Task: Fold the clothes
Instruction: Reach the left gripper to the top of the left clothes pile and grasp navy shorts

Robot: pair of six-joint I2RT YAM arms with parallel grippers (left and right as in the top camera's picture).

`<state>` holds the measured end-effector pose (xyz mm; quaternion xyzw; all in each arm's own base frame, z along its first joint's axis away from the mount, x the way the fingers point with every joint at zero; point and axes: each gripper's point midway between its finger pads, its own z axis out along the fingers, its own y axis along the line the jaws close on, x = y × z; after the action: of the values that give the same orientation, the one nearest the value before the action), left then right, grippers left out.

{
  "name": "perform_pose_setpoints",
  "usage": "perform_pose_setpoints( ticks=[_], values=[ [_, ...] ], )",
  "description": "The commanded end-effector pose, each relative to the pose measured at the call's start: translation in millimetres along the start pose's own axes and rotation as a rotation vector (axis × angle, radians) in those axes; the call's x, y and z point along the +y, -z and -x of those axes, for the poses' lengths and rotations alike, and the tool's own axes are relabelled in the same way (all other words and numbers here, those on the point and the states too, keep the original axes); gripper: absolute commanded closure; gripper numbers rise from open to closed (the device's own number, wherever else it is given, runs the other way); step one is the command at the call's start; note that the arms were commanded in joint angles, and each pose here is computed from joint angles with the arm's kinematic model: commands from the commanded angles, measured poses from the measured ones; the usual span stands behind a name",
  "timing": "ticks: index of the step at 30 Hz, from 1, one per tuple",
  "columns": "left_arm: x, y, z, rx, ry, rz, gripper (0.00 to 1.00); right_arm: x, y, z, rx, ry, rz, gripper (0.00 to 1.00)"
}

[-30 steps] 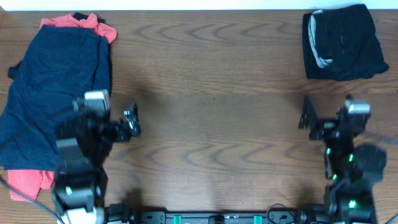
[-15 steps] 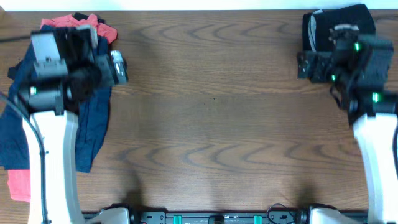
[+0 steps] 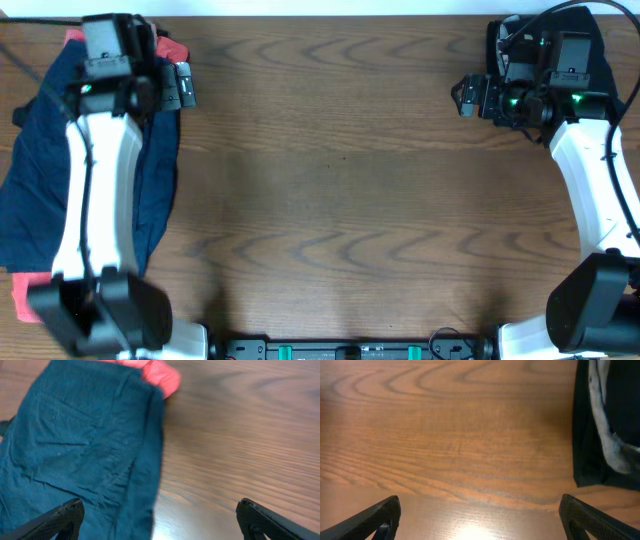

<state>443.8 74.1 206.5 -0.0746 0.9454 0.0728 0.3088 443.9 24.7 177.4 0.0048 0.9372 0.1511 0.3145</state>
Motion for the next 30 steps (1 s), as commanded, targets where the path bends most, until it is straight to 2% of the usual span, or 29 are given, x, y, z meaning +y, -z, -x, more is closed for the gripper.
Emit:
perform_pose_setpoints(
  ticks=[1,10,15,19,22,24,26,30],
  values=[
    [29.7,-37.7,-6.3,0.055,-0.015,0.133,0.04,7.5,-3.1,-2.2,0.022,0.014,0.028,0.01],
    [70.3,-116.6,-40.0,0.169,0.055,0.182,0.05,5.1,-2.3,-22.7,0.104,0.022,0.018,0.09],
    [72.6,-148.2,-67.5,0.254,0.054,0.176,0.05,5.0,-2.0,-25.9,0.117,0.018,0.017,0.1],
    [69.5,-165.4,-84.7,0.306,0.047,0.17,0.09,5.0,-2.0,-25.8,0.116,0.018,0.017,0.1],
    [70.8,-173.1,-93.0,0.329,0.043,0.173,0.18,5.1,-2.0,-25.8,0.117,0.018,0.017,0.11],
    [75.0,-174.8,-94.3,0.329,0.052,0.178,0.36,5.1,-2.0,-25.9,0.117,0.018,0.017,0.11],
    [79.7,-174.8,-92.7,0.321,0.061,0.184,0.48,4.9,-2.0,-25.8,0.116,0.018,0.017,0.1],
    [86.5,-169.5,-86.8,0.302,0.073,0.191,0.54,5.0,-2.2,-23.9,0.109,0.02,0.017,0.1]
  ],
)
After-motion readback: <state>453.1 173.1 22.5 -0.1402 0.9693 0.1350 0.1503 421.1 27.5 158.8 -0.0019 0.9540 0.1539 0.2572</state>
